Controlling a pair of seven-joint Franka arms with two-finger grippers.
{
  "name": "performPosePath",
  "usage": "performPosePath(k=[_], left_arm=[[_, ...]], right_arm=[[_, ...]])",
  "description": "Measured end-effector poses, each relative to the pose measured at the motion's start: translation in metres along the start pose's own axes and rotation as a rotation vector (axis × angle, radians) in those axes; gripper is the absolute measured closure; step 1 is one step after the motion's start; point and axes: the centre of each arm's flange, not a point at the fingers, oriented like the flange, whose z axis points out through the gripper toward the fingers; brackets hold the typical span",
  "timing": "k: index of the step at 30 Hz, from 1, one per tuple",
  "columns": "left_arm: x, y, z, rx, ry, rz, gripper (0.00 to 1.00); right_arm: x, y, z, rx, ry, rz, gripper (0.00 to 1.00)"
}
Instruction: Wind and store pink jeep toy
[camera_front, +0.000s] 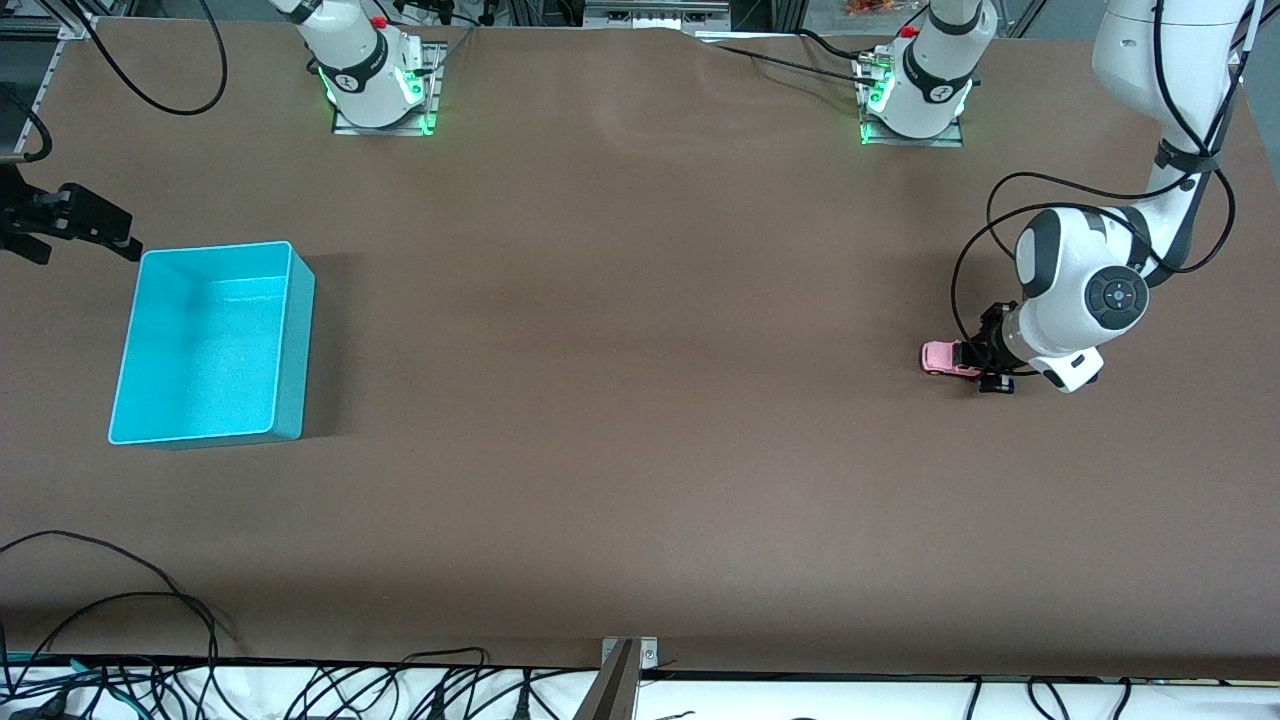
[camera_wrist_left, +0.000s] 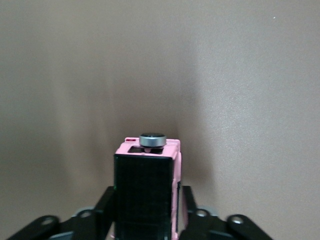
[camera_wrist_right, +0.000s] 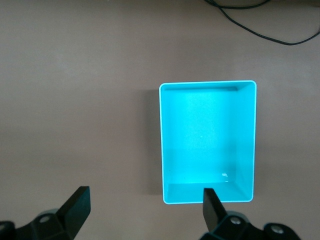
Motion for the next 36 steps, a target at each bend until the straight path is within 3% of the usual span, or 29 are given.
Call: performPosePath(k=[1, 2, 16, 24, 36], left_arm=[[0.0, 0.0, -0.001, -0.002, 0.0, 0.0, 0.5], [0.0, 0.0, -0.002, -0.003, 0.0, 0.0, 0.51], [-0.007, 0.007, -0.008, -0.025, -0.001, -0.04, 0.51], [-0.04, 0.018, -0.02, -0.047, -0.004, -0.117, 0.51], [-0.101, 0.017, -0.018, -0.04, 0.003, -0.096, 0.51]], right_arm=[[0.0, 0.0, 0.0, 0.0, 0.0, 0.0, 0.0], [0.0, 0.0, 0.0, 0.0, 0.0, 0.0, 0.0], [0.0, 0.0, 0.0, 0.0, 0.0, 0.0, 0.0], [0.0, 0.001, 0.0, 0.0, 0.0, 0.002, 0.0], [0.0, 0.001, 0.0, 0.0, 0.0, 0.002, 0.0]])
